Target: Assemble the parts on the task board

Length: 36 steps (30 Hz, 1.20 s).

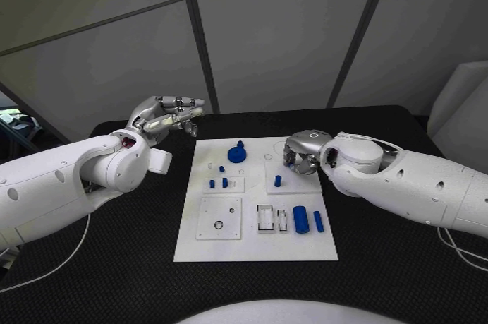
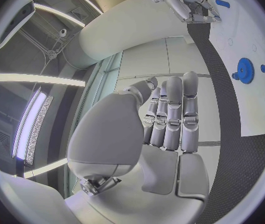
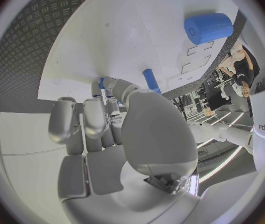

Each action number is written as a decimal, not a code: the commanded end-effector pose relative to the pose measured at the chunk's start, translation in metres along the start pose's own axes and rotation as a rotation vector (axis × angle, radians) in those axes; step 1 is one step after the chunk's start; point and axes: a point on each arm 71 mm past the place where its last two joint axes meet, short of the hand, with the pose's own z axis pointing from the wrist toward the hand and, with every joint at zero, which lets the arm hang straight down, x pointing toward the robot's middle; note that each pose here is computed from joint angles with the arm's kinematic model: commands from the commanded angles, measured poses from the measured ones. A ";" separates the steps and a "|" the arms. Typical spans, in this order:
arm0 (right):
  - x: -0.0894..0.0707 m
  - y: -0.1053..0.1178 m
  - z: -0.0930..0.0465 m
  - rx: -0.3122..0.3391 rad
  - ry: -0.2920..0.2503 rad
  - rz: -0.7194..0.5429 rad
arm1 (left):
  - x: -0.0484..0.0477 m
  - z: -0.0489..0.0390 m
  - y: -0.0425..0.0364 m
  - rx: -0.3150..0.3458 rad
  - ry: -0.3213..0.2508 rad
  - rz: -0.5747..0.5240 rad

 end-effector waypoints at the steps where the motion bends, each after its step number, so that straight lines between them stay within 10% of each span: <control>1: 0.001 -0.003 -0.002 0.034 -0.018 -0.031 | -0.0010 0.0002 -0.0001 -0.004 0.004 -0.007; 22: -0.022 0.010 -0.035 -0.017 -0.194 0.022 | -0.0043 0.0014 0.0023 -0.018 -0.004 -0.004; 36: -0.042 0.076 -0.040 -0.196 -0.234 0.142 | 0.0022 0.0046 0.0055 -0.022 0.012 -0.013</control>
